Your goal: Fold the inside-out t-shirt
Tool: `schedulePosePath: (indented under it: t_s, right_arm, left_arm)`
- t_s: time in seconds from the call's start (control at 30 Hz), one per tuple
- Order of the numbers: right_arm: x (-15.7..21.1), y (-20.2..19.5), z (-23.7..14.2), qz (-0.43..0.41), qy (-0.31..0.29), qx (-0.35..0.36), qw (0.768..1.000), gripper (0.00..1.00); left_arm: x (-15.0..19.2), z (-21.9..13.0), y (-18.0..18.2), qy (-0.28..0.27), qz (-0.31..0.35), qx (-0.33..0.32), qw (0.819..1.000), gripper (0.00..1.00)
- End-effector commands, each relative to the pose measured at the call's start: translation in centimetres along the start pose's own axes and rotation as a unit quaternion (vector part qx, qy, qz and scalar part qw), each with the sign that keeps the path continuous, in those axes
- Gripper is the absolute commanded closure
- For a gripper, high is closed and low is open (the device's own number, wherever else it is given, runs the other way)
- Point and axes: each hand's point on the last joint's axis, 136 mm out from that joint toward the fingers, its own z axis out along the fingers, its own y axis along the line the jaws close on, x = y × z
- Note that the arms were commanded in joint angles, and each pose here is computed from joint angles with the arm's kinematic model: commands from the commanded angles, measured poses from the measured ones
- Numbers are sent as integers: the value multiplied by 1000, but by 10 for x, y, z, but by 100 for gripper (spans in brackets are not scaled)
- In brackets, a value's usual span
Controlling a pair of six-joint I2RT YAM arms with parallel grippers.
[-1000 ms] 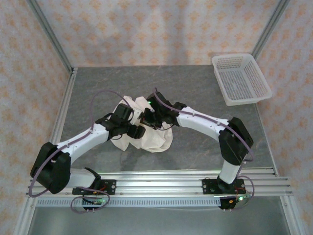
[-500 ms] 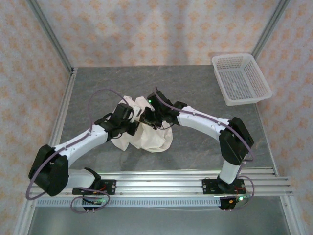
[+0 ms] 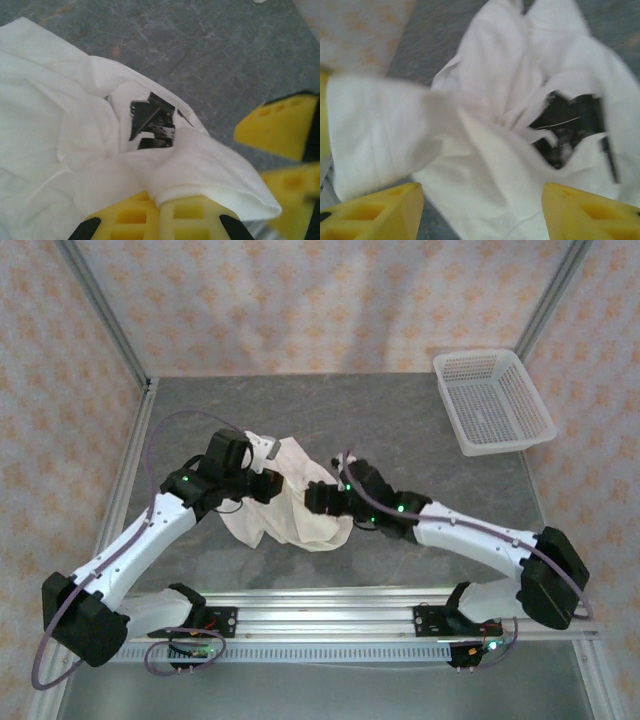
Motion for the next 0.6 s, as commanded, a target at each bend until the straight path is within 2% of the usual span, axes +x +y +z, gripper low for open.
schedulePosePath:
  t_s: [0.0,0.07,0.17,0.23,0.3,0.33,0.4,0.5,0.57]
  right_arm:
    - [-17,45,6,-110,-94,-55,988,33]
    - [-15,56,18,-134,-100,-45,985,32]
    - [-26,34,33,-158,-135,64,976,35]
    - [-39,6,27,-150,-169,152,962,48]
    - [-40,-11,15,-150,-190,187,952,70]
    - [-35,-13,13,-156,-187,176,954,75]
    - [-9,-2,15,-189,-142,98,967,83]
    - [46,15,17,-228,-31,-10,973,96]
    - [81,16,15,-233,45,-50,970,98]
  left_arm:
    - [12,-24,-10,44,-37,14,998,100]
    - [8,-31,-12,44,-44,14,998,100]
    - [1,-40,-18,39,-46,24,998,100]
    - [-1,-43,-17,37,-46,25,998,100]
    - [1,-45,-10,41,-54,15,998,100]
    - [2,-45,-6,42,-62,13,997,100]
    - [4,-42,0,46,-78,20,996,100]
    - [16,-26,11,62,-108,20,992,100]
    - [27,-8,24,74,-145,17,987,100]
